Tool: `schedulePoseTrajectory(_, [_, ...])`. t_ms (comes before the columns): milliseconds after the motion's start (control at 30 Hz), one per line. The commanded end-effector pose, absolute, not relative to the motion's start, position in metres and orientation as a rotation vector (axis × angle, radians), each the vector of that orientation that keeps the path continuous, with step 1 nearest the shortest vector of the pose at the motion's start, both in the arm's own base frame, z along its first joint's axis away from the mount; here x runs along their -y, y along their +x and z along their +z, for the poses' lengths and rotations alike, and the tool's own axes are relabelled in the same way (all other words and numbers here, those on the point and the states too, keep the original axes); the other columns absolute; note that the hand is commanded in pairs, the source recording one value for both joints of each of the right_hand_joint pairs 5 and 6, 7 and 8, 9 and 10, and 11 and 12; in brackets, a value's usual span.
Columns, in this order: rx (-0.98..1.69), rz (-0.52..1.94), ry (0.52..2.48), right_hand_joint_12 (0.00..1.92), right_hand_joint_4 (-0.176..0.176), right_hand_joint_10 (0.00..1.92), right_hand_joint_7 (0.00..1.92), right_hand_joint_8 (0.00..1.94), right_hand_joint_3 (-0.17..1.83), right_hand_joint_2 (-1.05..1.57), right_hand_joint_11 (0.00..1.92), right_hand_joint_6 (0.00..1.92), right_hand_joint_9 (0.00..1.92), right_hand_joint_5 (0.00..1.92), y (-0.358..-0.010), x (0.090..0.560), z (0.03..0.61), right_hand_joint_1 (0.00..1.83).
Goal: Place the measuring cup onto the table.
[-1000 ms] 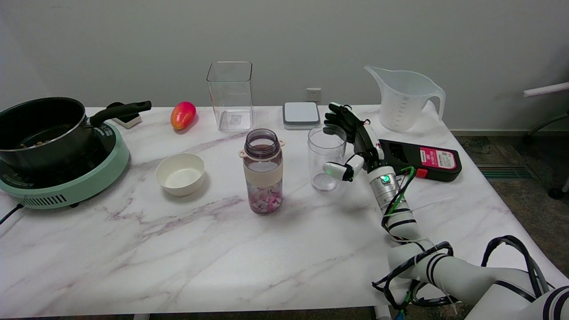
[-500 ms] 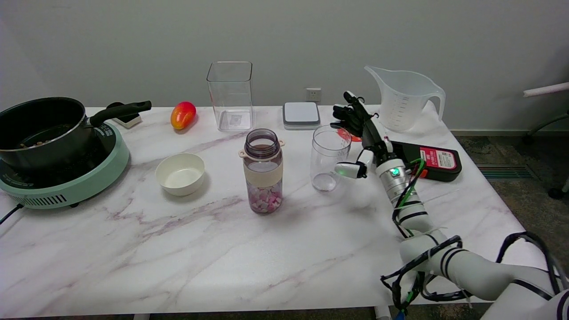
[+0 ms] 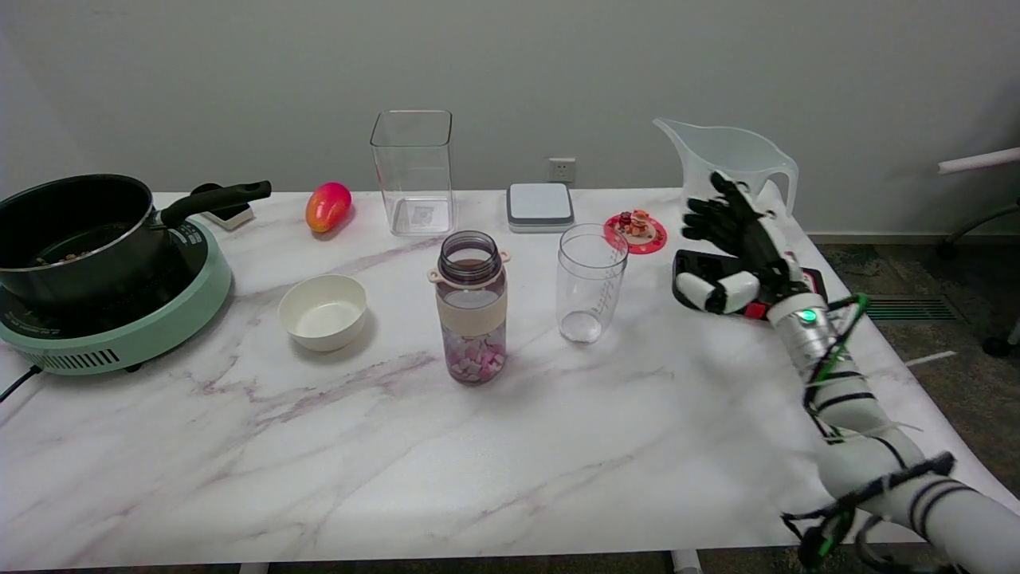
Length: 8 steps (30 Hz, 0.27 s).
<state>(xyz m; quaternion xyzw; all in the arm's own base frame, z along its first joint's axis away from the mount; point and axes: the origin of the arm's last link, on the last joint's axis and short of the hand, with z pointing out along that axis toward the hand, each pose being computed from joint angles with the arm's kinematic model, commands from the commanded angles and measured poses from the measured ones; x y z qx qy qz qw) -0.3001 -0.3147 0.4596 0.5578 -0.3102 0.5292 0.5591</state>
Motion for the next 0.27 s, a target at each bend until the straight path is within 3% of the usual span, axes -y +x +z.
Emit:
schedulePoseTrajectory(33, [0.461, 1.133, 1.179, 0.71, 0.0, 0.59, 0.82, 0.82, 1.2, 0.16, 0.71, 0.41, 0.59, 0.41, -0.236, 0.208, 0.526, 1.44])
schedulePoseTrajectory(267, [0.437, 1.263, 1.18, 0.69, 0.0, 0.64, 0.9, 0.9, 1.16, 0.32, 0.69, 0.61, 0.64, 0.61, -0.244, 0.235, 0.502, 1.37])
